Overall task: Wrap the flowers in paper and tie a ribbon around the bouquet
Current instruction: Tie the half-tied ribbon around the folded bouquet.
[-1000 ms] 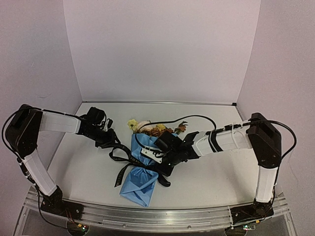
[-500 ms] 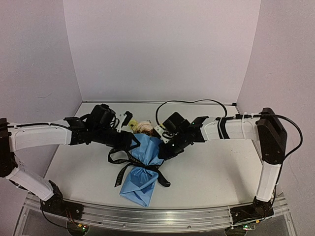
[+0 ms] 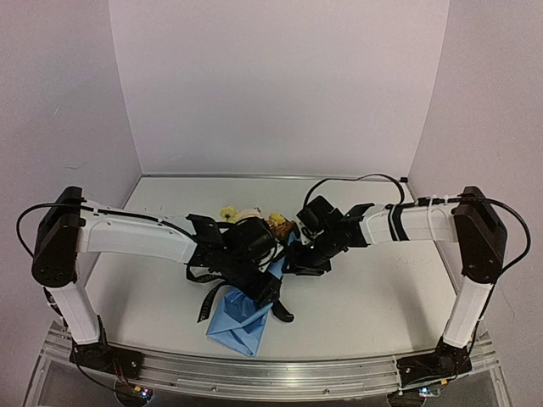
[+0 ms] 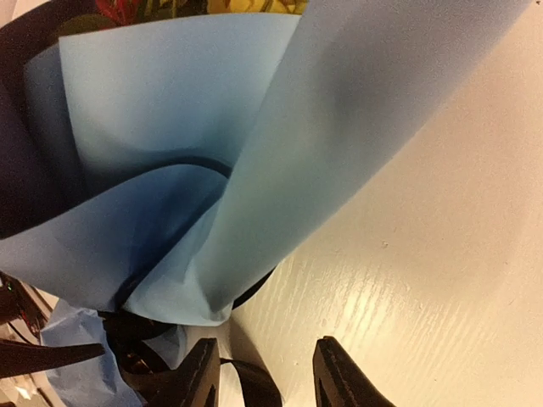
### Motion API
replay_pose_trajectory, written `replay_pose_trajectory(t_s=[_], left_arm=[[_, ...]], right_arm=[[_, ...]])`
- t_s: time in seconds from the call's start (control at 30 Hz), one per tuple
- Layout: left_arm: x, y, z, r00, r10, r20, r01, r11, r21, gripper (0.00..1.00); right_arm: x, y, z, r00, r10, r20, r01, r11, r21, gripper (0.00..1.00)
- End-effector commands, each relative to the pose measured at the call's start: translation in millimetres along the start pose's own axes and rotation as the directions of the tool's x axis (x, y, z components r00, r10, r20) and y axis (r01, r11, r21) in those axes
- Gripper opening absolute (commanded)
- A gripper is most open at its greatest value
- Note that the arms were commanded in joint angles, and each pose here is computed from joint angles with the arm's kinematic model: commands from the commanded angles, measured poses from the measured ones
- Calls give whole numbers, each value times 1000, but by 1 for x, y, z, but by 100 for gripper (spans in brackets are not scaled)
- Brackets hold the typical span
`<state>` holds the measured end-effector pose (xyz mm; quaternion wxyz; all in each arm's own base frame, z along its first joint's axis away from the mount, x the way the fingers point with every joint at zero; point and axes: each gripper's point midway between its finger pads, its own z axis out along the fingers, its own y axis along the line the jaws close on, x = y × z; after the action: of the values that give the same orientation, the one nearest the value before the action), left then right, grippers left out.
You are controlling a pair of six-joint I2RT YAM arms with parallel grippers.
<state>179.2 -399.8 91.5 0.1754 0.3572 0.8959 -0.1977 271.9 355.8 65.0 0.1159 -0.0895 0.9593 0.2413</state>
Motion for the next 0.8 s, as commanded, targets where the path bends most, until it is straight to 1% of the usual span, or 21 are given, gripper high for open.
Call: replay_pose_trajectory(t_s=[0.0, 0.1, 0.23, 0.37, 0.47, 0.57, 0.63, 0.77], left_arm=[[5, 19, 7, 998, 5, -63, -15, 988, -151, 64], [7, 30, 12, 997, -17, -77, 0, 978, -210, 53], [8, 36, 17, 996, -23, -84, 1, 969, -245, 33], [0, 36, 11, 999, -14, -47, 2, 969, -248, 6], [-6, 36, 4, 1000, 14, -15, -17, 970, -242, 0], [-11, 35, -7, 999, 37, 37, -28, 975, -220, 0], [-17, 33, -16, 995, 54, 84, -38, 981, -189, 0], [-24, 31, -34, 986, 71, 153, -53, 992, -118, 0]], right_arm=[[-9, 9, 8, 995, 92, 39, -89, 994, -64, 41], [-7, 3, 14, 992, 120, 50, -117, 991, -59, 39], [-4, -2, 16, 991, 121, 56, -118, 992, -53, 38], [-4, 6, 18, 995, 82, 49, -77, 992, -100, 38], [-1, 9, 19, 998, -16, 67, 25, 991, -130, 37], [-2, 15, 19, 981, -153, 115, 171, 972, -162, 36], [-1, 17, 20, 955, -260, 144, 282, 945, -168, 33], [-3, 14, 23, 891, -400, 214, 433, 890, -139, 34]])
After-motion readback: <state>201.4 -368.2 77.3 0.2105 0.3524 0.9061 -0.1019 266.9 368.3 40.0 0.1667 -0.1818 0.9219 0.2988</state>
